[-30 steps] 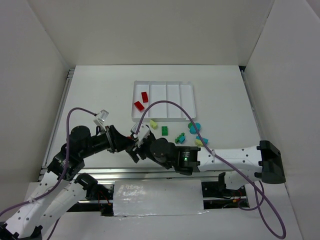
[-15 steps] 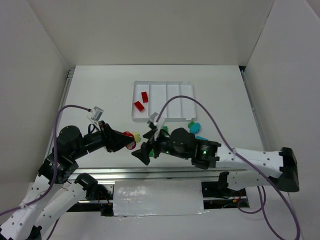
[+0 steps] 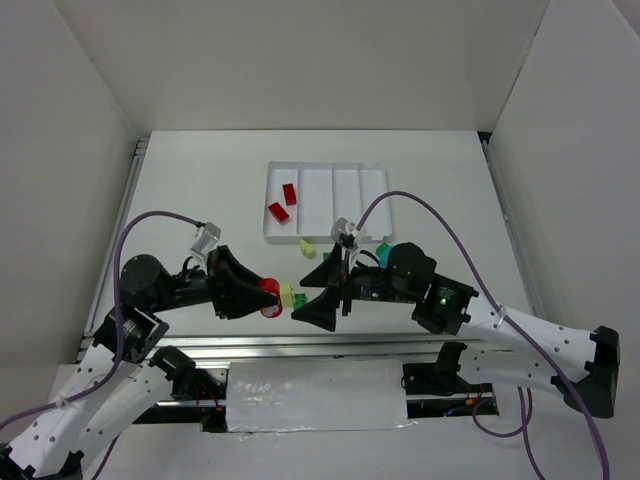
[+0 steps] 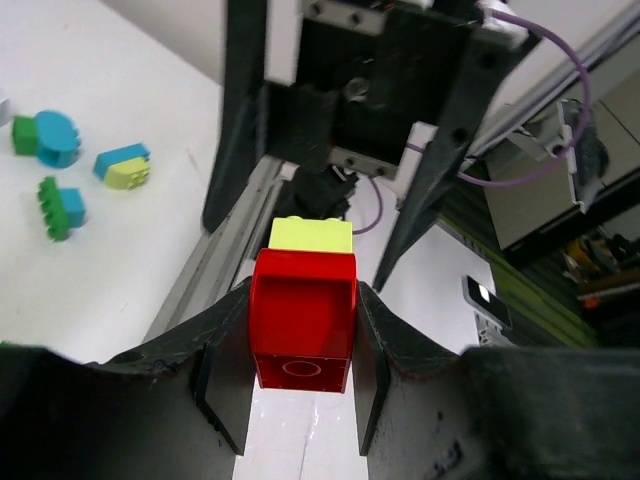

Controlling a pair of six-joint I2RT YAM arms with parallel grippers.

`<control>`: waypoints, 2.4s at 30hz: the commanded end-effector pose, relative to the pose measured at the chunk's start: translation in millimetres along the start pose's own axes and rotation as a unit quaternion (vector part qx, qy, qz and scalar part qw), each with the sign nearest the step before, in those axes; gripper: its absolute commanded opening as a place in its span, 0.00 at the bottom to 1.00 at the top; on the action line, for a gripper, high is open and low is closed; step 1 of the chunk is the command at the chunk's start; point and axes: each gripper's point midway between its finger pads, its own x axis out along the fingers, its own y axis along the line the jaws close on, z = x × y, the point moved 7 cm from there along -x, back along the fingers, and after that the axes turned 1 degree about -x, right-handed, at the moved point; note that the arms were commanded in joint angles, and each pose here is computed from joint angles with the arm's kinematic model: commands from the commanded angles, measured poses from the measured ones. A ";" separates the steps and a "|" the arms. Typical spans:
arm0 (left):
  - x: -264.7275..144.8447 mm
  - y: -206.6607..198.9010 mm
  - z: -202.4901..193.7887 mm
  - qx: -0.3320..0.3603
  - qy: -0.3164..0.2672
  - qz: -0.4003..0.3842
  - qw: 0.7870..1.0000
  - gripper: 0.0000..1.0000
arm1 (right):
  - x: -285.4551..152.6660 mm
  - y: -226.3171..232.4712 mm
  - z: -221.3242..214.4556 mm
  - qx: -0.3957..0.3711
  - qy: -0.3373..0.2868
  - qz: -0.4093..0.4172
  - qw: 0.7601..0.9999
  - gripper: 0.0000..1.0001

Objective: Sort the legos into containers by color

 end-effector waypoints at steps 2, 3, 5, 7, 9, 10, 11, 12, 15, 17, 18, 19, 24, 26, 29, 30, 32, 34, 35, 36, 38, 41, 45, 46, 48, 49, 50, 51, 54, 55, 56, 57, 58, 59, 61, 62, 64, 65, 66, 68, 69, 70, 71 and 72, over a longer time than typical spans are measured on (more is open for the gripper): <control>-0.7 -22.9 11.3 0.046 -0.008 -0.085 0.995 0.00 | 5.9 20.8 12.9 0.007 -0.010 0.090 0.996 0.95; 0.1 -22.4 11.1 0.044 -0.006 -0.087 0.995 0.00 | 8.1 21.2 12.9 0.009 -0.010 0.096 0.995 0.95; 0.8 -22.8 10.7 0.040 -0.006 -0.094 0.995 0.00 | 10.1 22.5 16.2 0.008 -0.017 0.102 0.995 0.91; 1.4 -22.7 9.9 0.037 -0.002 -0.099 0.994 0.00 | 11.8 23.4 17.5 0.006 -0.024 0.108 0.994 0.86; 2.0 -21.6 8.9 0.035 0.002 -0.100 0.994 0.00 | 12.4 23.4 18.6 0.005 -0.025 0.111 0.994 0.85; 2.1 -22.0 9.5 0.037 0.002 -0.100 0.994 0.00 | 12.6 24.9 20.1 0.004 -0.026 0.114 0.993 0.84; 2.1 -22.0 9.5 0.038 0.003 -0.100 0.994 0.00 | 12.4 25.8 20.7 0.002 -0.027 0.118 0.993 0.83; 1.8 -22.9 9.6 0.039 0.005 -0.103 0.994 0.00 | 12.3 26.5 21.8 0.002 -0.029 0.120 0.992 0.81; 2.1 -21.9 9.1 0.040 0.008 -0.101 0.994 0.00 | 12.9 27.6 25.8 0.001 -0.033 0.120 0.992 0.74; 1.8 -21.6 8.3 0.040 0.009 -0.101 0.994 0.00 | 13.2 27.9 27.4 -0.001 -0.034 0.119 0.992 0.65; 2.1 -20.9 7.9 0.039 0.009 -0.101 0.994 0.00 | 14.1 27.7 27.6 -0.001 -0.034 0.119 0.992 0.58; 2.4 -20.2 7.5 0.039 0.010 -0.100 0.994 0.00 | 14.5 27.8 28.8 -0.001 -0.035 0.118 0.992 0.58; 3.9 -17.0 5.5 0.034 0.017 -0.098 0.994 0.00 | 19.0 26.0 30.9 0.000 -0.036 0.114 0.993 0.20; 5.1 -15.1 5.1 0.032 0.020 -0.097 0.995 0.00 | 20.4 24.3 31.0 -0.001 -0.037 0.108 0.994 0.14; 6.1 -12.3 3.6 0.030 0.024 -0.092 0.995 0.00 | 21.0 21.1 27.5 -0.021 -0.025 0.105 0.994 0.00; 6.2 -12.4 5.2 0.036 0.021 -0.090 0.995 0.00 | 20.0 15.7 19.6 -0.028 -0.015 0.098 0.995 0.00; 6.6 -11.7 7.6 0.033 0.019 -0.077 0.996 0.00 | 13.2 5.4 15.9 -0.043 -0.017 0.090 0.995 0.00; 7.9 -10.8 8.2 0.038 0.025 -0.079 0.996 0.00 | 4.7 -5.6 5.7 -0.040 -0.009 0.091 0.995 0.00; 8.4 -10.7 9.5 0.035 0.028 -0.075 0.996 0.00 | -6.1 -12.8 10.5 -0.044 -0.021 0.086 0.995 0.00; 9.1 -10.2 10.2 0.043 0.031 -0.076 0.996 0.00 | -12.2 -18.8 5.8 -0.040 -0.023 0.078 0.996 0.00; 11.9 -7.4 12.2 0.038 0.032 -0.069 0.996 0.00 | -25.9 -27.7 11.2 -0.045 -0.043 0.051 0.997 0.00; 16.8 -1.3 16.5 0.034 0.035 -0.053 0.997 0.00 | -40.1 -40.8 10.5 -0.044 -0.050 0.010 0.998 0.00; 26.0 13.8 34.7 0.054 0.018 0.017 0.998 0.00 | -50.7 -52.7 1.1 -0.028 -0.050 -0.035 0.998 0.00; 28.6 31.4 28.5 0.018 0.044 0.077 0.996 0.00 | -52.7 -62.8 4.2 -0.021 -0.067 -0.090 0.994 0.00; 30.4 57.5 54.4 0.027 0.001 0.216 0.976 0.00 | -56.9 -75.8 0.0 0.014 -0.069 -0.161 0.985 0.00; 36.3 82.5 50.5 0.004 0.027 0.275 0.961 0.00 | -60.7 -85.5 2.9 0.024 -0.085 -0.213 0.973 0.00; 38.4 94.1 66.8 0.014 0.007 0.328 0.944 0.00 | -62.8 -88.4 3.7 0.033 -0.090 -0.233 0.968 0.00; 40.4 107.3 73.0 0.017 0.005 0.360 0.933 0.00 | -65.3 -90.3 0.2 0.054 -0.083 -0.252 0.963 0.00; 63.3 181.7 80.5 0.003 0.041 0.485 0.874 0.00 | -70.3 -88.1 -0.7 0.068 -0.084 -0.265 0.958 0.00; 67.3 195.3 84.1 0.007 0.046 0.509 0.860 0.00 | -72.0 -86.5 -0.6 0.070 -0.086 -0.265 0.958 0.00; 75.9 206.0 102.2 0.030 0.035 0.519 0.854 0.00 | -73.3 -84.7 -3.5 0.074 -0.082 -0.263 0.958 0.00; 84.6 240.8 94.1 0.027 0.055 0.554 0.830 0.00 | -75.1 -82.6 -3.4 0.076 -0.085 -0.261 0.959 0.00; 93.6 248.6 115.7 0.033 0.036 0.558 0.828 0.00 | -78.6 -78.7 -1.6 0.075 -0.093 -0.257 0.959 0.00; 91.3 267.8 117.8 0.020 0.045 0.575 0.816 0.00 | -79.9 -76.5 -4.4 0.079 -0.089 -0.254 0.960 0.00; 99.3 312.2 128.6 0.003 0.045 0.610 0.791 0.00 | -84.0 -70.4 -4.8 0.077 -0.094 -0.246 0.962 0.00; 100.3 342.1 113.7 -0.007 0.070 0.632 0.772 0.00 | -85.6 -70.3 -8.0 0.077 -0.089 -0.248 0.961 0.00; 103.8 368.5 118.9 -0.010 0.071 0.651 0.756 0.00 | -89.1 -67.7 -11.2 0.077 -0.088 -0.246 0.962 0.00; 103.0 367.4 128.0 -0.005 0.060 0.653 0.755 0.00 | -89.4 -68.1 -13.1 0.077 -0.086 -0.247 0.962 0.00; 105.0 381.4 121.3 -0.010 0.068 0.655 0.753 0.00 | -90.2 -66.4 -14.6 0.077 -0.085 -0.244 0.963 0.00; 102.7 394.2 126.0 -0.014 0.063 0.654 0.754 0.00 | -90.8 -67.3 -18.2 0.078 -0.080 -0.246 0.963 0.00; 101.1 406.8 115.3 -0.024 0.078 0.660 0.746 0.00 | -90.7 -67.1 -19.9 0.078 -0.075 -0.244 0.964 0.00; 102.0 411.3 118.6 -0.030 0.077 0.649 0.756 0.00 | -90.5 -67.4 -20.7 0.079 -0.074 -0.244 0.964 0.00; 102.8 420.5 110.6 -0.036 0.087 0.645 0.758 0.00 | -90.0 -67.5 -21.9 0.077 -0.072 -0.241 0.965 0.00; 104.9 423.1 110.7 -0.037 0.086 0.636 0.766 0.01 | -88.9 -68.1 -23.5 0.078 -0.067 -0.240 0.965 0.00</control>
